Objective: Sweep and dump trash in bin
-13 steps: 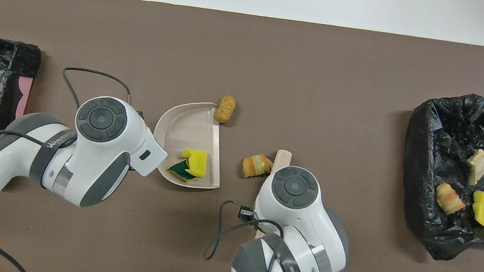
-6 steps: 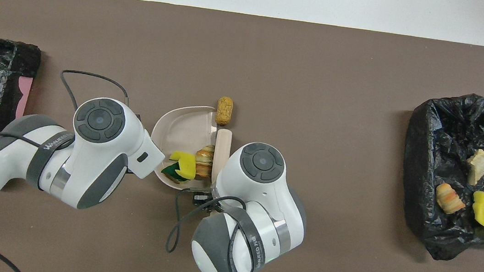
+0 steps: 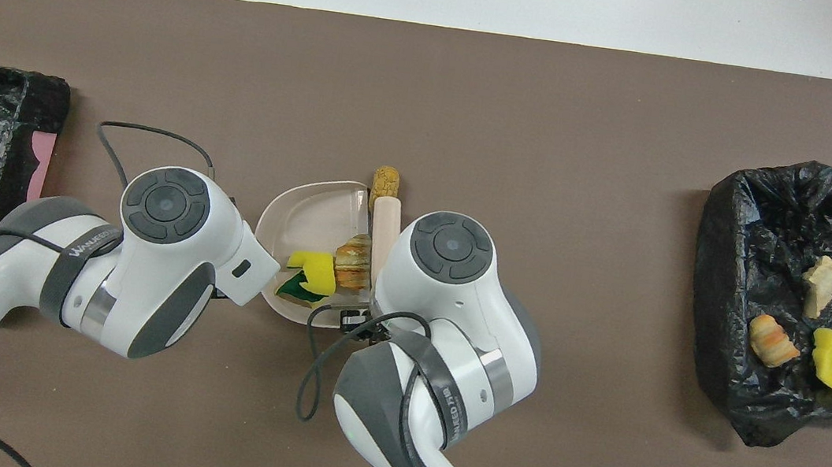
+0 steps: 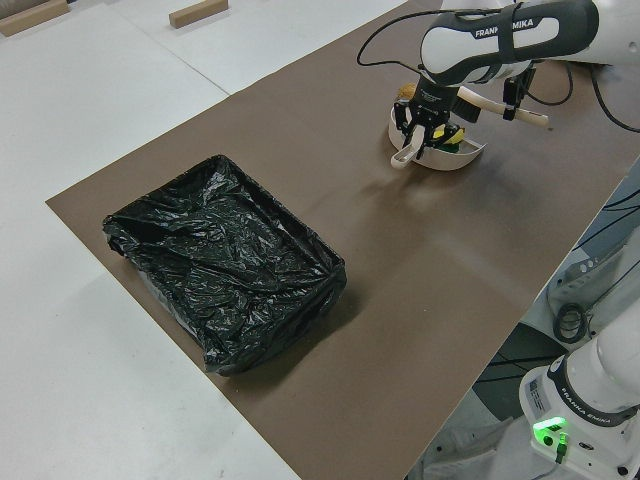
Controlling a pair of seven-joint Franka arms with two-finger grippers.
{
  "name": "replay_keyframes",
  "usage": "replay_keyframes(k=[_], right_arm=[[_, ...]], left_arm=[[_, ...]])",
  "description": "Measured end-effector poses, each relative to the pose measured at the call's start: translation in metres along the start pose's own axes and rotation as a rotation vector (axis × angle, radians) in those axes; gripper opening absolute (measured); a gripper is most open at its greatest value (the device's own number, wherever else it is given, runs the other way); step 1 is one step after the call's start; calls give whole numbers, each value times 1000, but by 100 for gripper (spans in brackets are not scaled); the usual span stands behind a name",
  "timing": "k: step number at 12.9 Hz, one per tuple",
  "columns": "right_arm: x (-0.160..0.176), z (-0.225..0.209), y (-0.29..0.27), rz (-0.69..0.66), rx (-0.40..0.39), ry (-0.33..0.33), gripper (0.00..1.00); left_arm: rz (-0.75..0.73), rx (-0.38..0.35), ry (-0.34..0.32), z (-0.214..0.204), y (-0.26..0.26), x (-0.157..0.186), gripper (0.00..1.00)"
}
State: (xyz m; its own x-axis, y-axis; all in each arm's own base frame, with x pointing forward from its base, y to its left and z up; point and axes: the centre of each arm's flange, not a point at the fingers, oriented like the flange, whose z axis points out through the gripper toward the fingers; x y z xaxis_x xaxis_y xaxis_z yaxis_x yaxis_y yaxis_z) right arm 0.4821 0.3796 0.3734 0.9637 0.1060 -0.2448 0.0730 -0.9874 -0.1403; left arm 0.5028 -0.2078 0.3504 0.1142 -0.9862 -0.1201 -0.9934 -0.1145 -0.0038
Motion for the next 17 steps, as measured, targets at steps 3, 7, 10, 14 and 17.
replay_keyframes(k=[3, 7, 10, 14, 17], right_arm=[[20, -26, 36, -28, -89, 25, 26], [56, -21, 64, -92, -137, 37, 26], [73, 5, 53, -115, -154, 16, 26], [58, 27, -4, -210, -145, 55, 26], [31, 36, -52, -291, -112, 55, 26]], left_arm=[[-112, -5, -1, 2, -7, -14, 32], [-196, -10, -2, 4, -18, -35, 32], [-211, -11, -2, 5, -18, -36, 32], [-215, -11, -3, 5, -18, -36, 32], [-215, -12, -3, 5, -18, -36, 32]])
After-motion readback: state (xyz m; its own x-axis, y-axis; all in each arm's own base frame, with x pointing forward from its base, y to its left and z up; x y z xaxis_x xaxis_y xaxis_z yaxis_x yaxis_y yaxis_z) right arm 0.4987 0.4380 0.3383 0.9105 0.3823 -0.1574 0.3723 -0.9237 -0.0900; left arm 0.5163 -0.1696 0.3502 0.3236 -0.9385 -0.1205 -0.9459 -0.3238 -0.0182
